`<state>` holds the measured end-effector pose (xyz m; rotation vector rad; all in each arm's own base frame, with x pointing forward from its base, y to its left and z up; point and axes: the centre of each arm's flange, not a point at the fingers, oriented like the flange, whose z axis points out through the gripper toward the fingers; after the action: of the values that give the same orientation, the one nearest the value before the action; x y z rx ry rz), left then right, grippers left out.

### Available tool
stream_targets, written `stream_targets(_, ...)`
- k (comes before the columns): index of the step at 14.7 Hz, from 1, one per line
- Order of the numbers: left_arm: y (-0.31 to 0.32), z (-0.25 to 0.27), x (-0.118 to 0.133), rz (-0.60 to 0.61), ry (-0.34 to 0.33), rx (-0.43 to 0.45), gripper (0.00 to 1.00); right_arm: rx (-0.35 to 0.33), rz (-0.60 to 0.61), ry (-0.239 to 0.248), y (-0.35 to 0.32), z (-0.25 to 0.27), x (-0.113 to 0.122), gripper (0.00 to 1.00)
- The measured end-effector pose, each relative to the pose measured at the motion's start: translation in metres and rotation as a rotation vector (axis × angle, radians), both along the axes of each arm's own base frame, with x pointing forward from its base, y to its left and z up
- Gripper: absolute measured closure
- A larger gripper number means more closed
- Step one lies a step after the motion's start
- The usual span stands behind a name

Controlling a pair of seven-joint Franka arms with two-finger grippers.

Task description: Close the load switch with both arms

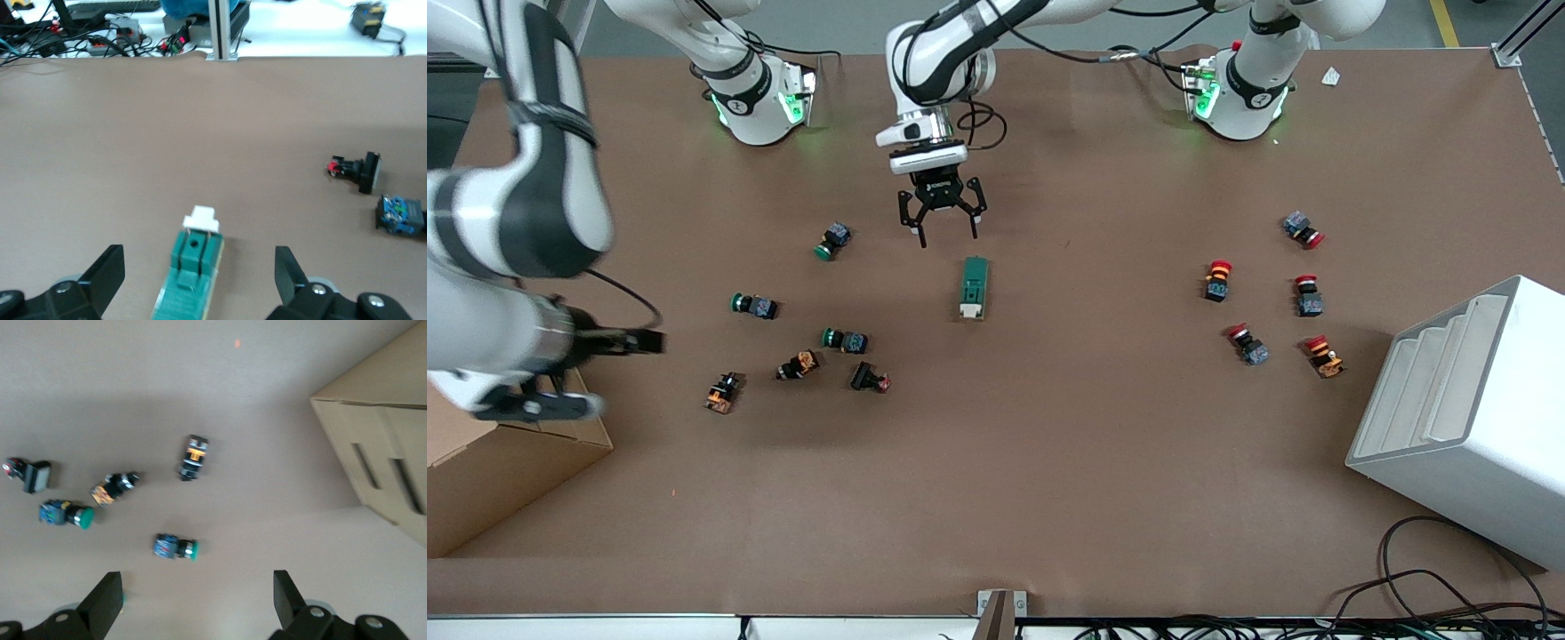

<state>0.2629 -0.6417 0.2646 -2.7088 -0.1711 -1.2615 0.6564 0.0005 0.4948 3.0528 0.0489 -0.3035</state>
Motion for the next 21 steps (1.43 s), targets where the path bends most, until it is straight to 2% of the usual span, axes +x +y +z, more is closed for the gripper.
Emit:
stream_targets(4, 0.045, 0.097, 0.095, 0.068, 0.162, 0.038, 0.0, -0.005, -0.024, 0.012, -0.045, 0.031, -0.019, 0.0)
stream_targets(7, 0.095, 0.169, 0.165, 0.125, 0.324, -0.031, 0.0, -0.024, -0.017, 0.007, -0.042, 0.047, -0.021, 0.0)
stream_targets(9, 0.135, 0.205, 0.207, 0.142, 0.395, -0.073, 0.0, -0.021, -0.023, 0.002, -0.041, 0.055, -0.022, 0.0)
stream_targets(11, 0.179, 0.229, 0.242, 0.132, 0.446, -0.078, 0.0, -0.016, -0.061, 0.016, -0.037, 0.056, -0.024, 0.0)
stream_targets(13, 0.221, 0.245, 0.27, 0.088, 0.494, -0.042, 0.0, -0.015, -0.105, 0.034, -0.031, 0.055, -0.027, 0.0)
stream_targets(17, 0.307, 0.282, 0.31, -0.008, 0.584, -0.013, 0.0, 0.055, -0.135, 0.026, -0.034, 0.06, -0.028, 0.0)
stream_targets(21, 0.377, 0.312, 0.318, 0.012, 0.677, -0.049, 0.0, 0.073, -0.106, -0.018, -0.043, 0.09, -0.04, 0.0)
